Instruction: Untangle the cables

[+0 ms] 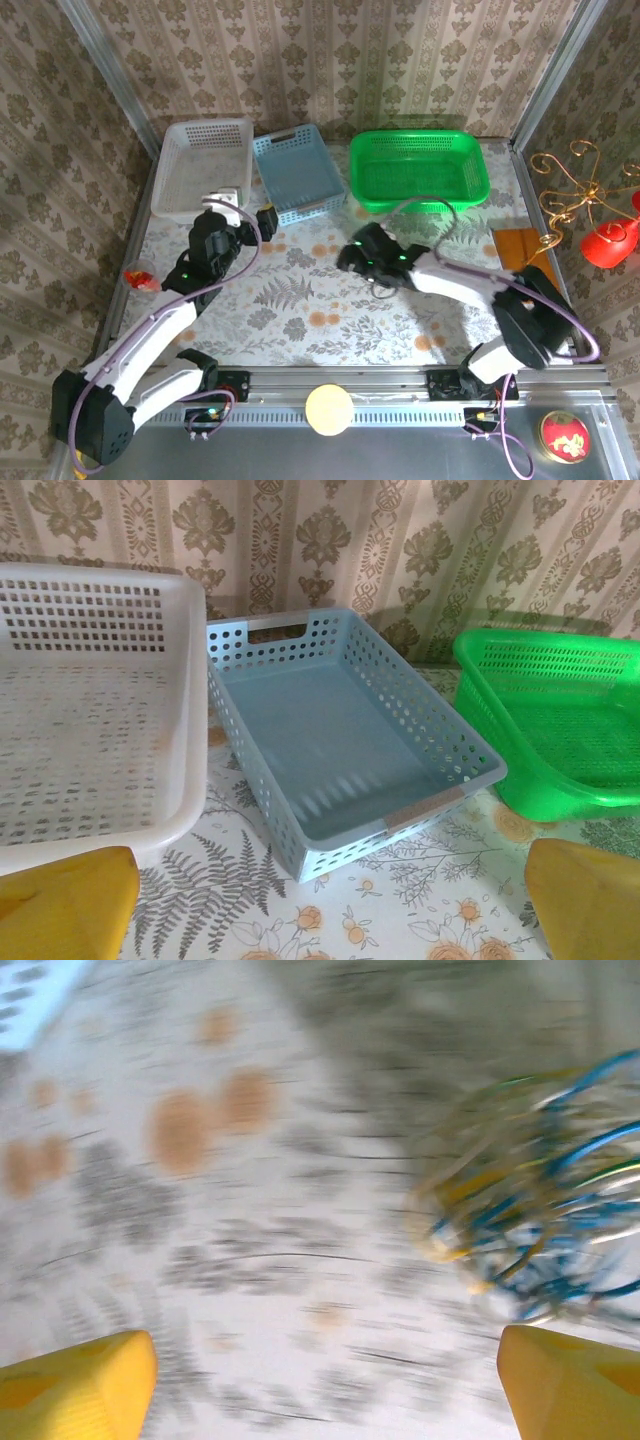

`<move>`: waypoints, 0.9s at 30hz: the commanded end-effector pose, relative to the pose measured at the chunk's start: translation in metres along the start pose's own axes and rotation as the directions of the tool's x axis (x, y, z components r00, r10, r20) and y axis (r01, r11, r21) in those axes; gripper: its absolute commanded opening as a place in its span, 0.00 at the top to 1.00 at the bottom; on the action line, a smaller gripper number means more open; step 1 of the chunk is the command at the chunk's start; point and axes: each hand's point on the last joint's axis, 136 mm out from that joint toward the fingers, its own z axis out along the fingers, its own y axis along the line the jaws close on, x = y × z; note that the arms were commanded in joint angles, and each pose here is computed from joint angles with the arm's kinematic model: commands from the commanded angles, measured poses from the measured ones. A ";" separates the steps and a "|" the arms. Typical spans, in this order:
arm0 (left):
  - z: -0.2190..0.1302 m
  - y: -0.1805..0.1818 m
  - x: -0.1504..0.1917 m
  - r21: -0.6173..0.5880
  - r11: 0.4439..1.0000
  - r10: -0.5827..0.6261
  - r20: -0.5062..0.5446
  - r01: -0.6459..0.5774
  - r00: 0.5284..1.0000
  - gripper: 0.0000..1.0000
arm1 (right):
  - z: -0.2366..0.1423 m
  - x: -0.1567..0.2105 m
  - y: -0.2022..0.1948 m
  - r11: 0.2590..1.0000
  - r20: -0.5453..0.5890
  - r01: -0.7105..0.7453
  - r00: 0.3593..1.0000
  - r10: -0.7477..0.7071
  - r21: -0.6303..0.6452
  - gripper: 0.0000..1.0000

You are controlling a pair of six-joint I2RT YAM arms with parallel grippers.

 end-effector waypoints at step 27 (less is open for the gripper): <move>-0.017 -0.002 0.026 0.039 0.995 -0.083 -0.149 0.090 0.985 0.00 | -0.040 -0.035 -0.052 0.989 0.094 0.114 0.988 -0.122 0.091 0.50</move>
